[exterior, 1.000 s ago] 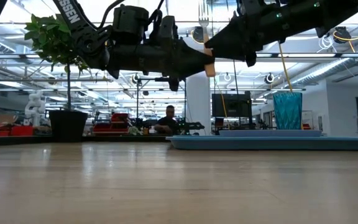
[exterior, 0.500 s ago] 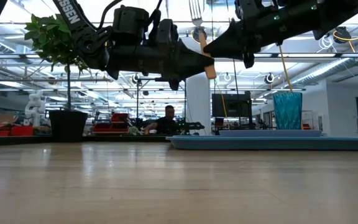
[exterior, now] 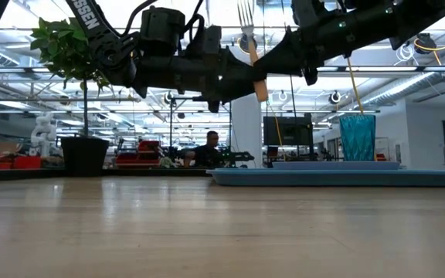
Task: Pick and place plate/cup/fork/spoon on tray
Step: Put the brown fork on the blue tray to the left of the purple plate
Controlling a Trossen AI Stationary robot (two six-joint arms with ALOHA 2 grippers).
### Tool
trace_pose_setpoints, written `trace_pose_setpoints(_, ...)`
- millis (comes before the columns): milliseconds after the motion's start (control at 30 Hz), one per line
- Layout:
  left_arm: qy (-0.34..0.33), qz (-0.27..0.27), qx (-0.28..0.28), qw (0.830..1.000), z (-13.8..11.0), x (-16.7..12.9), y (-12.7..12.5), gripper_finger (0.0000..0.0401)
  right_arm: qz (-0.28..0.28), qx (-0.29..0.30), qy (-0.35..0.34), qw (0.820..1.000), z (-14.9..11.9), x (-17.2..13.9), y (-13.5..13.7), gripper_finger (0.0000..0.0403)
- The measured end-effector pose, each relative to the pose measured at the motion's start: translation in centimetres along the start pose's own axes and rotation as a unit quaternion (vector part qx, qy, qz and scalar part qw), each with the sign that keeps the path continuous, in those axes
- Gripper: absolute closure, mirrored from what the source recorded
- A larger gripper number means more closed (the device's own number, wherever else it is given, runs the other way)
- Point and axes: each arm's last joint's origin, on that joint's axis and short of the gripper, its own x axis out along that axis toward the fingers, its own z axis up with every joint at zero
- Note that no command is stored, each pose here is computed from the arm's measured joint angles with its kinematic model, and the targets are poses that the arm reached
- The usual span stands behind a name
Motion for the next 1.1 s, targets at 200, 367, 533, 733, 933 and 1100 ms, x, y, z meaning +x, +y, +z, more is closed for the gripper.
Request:
trace_pose_setpoints(200,0.016,0.041,0.016,0.999,-0.4,0.0,0.3,0.0205,-0.016,-0.002,0.001,1.0,0.1,-0.2,-0.2,0.0384)
trace_pose_setpoints(367,0.018,0.049,0.017,0.999,-0.4,0.0,0.4,0.0188,-0.048,-0.01,0.013,0.999,0.0,-0.6,-0.4,0.0383)
trace_pose_setpoints(533,0.018,0.06,0.02,0.998,-0.5,0.0,0.4,0.0186,-0.073,-0.012,0.021,0.997,-0.3,-0.6,-0.6,0.0383)
trace_pose_setpoints(733,-0.013,0.151,0.041,0.988,0.2,-0.1,-0.3,0.0185,-0.114,-0.019,0.042,0.992,-1.0,-0.6,-0.8,0.0383)
trace_pose_setpoints(933,-0.092,0.235,0.07,0.965,1.8,0.0,-2.6,0.0185,-0.148,-0.029,0.035,0.988,-1.2,-0.6,-0.7,0.0383)
trace_pose_setpoints(1100,-0.09,0.303,0.133,0.939,3.3,1.1,-5.2,0.0185,-0.161,-0.044,0.037,0.985,-1.8,0.1,-0.6,0.0383)
